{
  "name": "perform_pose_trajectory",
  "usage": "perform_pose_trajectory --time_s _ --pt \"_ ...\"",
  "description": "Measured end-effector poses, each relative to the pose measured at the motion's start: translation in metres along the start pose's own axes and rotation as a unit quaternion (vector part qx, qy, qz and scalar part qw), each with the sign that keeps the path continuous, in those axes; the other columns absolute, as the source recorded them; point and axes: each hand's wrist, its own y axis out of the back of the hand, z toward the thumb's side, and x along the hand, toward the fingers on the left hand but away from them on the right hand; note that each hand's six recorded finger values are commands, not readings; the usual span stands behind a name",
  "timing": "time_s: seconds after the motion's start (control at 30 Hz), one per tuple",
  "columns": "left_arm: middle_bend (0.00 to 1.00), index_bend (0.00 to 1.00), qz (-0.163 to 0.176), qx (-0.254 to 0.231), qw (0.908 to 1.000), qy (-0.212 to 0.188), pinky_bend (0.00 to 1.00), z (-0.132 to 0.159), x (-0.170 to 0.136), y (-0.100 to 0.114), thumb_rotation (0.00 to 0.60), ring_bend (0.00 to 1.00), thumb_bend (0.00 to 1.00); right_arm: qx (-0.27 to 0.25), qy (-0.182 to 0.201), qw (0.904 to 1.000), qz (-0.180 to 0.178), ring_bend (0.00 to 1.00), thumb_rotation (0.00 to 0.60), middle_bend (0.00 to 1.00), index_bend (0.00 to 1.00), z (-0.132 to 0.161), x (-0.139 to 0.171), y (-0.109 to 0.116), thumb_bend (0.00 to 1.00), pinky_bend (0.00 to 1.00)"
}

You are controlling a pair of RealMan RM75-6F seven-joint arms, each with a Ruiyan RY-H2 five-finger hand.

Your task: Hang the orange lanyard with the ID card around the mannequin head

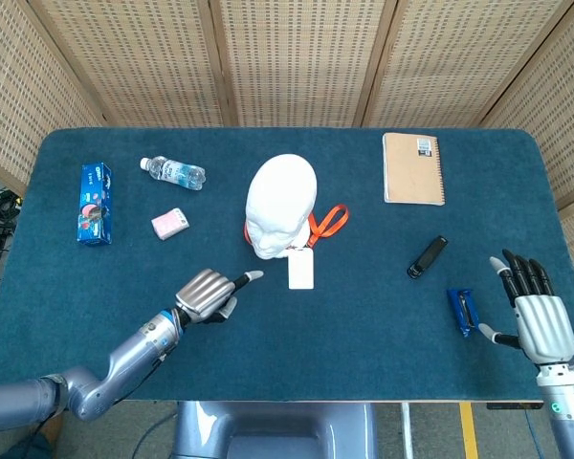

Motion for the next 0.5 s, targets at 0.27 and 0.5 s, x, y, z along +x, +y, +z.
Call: perform_pose_trajectory --time_s 0.27,0.5 --pt "1.00 0.09 -0.038 -0.025 0.9987 0.023 1.00 0.014 0.048 -0.017 0.600 0.98 0.71 -0.006 -0.007 0.9999 0.008 0.00 0.600 0.00 0.10 -0.002 0.000 -0.004 0.00 0.00" --pt "1.00 0.09 -0.046 -0.033 0.9981 0.025 1.00 0.024 0.077 -0.019 0.600 0.98 0.71 0.003 -0.019 0.9998 0.005 0.00 0.600 0.00 0.11 -0.009 0.002 -0.003 0.00 0.00"
